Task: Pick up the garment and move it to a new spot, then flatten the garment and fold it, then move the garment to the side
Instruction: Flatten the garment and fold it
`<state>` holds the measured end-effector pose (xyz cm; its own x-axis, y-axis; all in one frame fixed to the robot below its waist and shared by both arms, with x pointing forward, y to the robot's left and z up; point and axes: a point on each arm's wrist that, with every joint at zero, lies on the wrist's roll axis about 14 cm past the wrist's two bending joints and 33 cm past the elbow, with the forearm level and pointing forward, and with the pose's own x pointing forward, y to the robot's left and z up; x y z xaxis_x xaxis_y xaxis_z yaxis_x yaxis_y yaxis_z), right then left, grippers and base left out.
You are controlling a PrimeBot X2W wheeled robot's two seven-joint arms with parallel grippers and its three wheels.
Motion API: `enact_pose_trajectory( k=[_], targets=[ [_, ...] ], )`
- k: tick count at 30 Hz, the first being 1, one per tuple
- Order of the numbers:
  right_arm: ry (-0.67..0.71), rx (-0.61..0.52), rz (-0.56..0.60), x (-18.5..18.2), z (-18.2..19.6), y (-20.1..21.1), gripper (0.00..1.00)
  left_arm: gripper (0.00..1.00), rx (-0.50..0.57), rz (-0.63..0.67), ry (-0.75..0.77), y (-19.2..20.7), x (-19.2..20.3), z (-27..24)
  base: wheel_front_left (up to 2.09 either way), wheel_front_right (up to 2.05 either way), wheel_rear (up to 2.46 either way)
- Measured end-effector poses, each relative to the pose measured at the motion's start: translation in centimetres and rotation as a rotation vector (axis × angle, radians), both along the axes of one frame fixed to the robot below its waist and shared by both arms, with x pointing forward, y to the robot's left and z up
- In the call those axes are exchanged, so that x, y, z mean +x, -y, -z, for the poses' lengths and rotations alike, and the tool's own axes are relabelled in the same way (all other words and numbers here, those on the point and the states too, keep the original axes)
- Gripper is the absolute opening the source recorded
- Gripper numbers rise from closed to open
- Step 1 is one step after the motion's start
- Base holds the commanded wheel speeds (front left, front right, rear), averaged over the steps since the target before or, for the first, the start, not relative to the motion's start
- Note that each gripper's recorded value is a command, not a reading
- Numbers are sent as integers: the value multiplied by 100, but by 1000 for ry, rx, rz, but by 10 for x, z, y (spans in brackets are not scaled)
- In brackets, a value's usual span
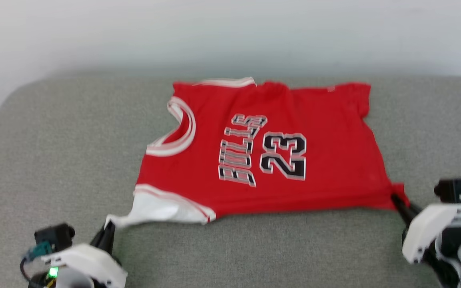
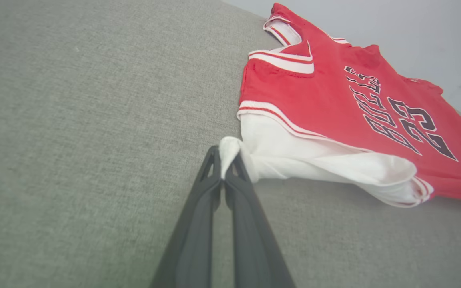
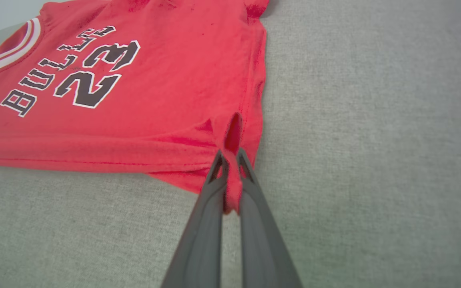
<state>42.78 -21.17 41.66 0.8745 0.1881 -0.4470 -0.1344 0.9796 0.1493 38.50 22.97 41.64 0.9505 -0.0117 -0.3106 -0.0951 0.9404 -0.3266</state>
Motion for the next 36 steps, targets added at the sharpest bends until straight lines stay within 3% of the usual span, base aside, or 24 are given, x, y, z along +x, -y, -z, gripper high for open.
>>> enact_pose_trajectory(
  k=[8,16,21,26,32,36],
  targets=[
    [-31,52,41,-68,9,3,0,0,-31,-56,-60,-3,-72,-7,0,0,0],
    [-105,78,86,-113,17,2,0,0,-41,-98,-123,-8,-113,-19,0,0,0],
    [-74,81,113,-112,-3,2,0,0,-8,-53,-68,-5,-100,-45,0,0,0],
    [-37,46,114,-98,-26,3,0,0,16,30,28,9,-61,-73,0,0,0],
    [-19,8,104,-67,-41,4,0,0,11,82,61,19,-15,-77,0,0,0],
    [-58,-10,94,-50,-32,2,0,0,4,103,36,24,9,-63,0,0,0]
  ],
)
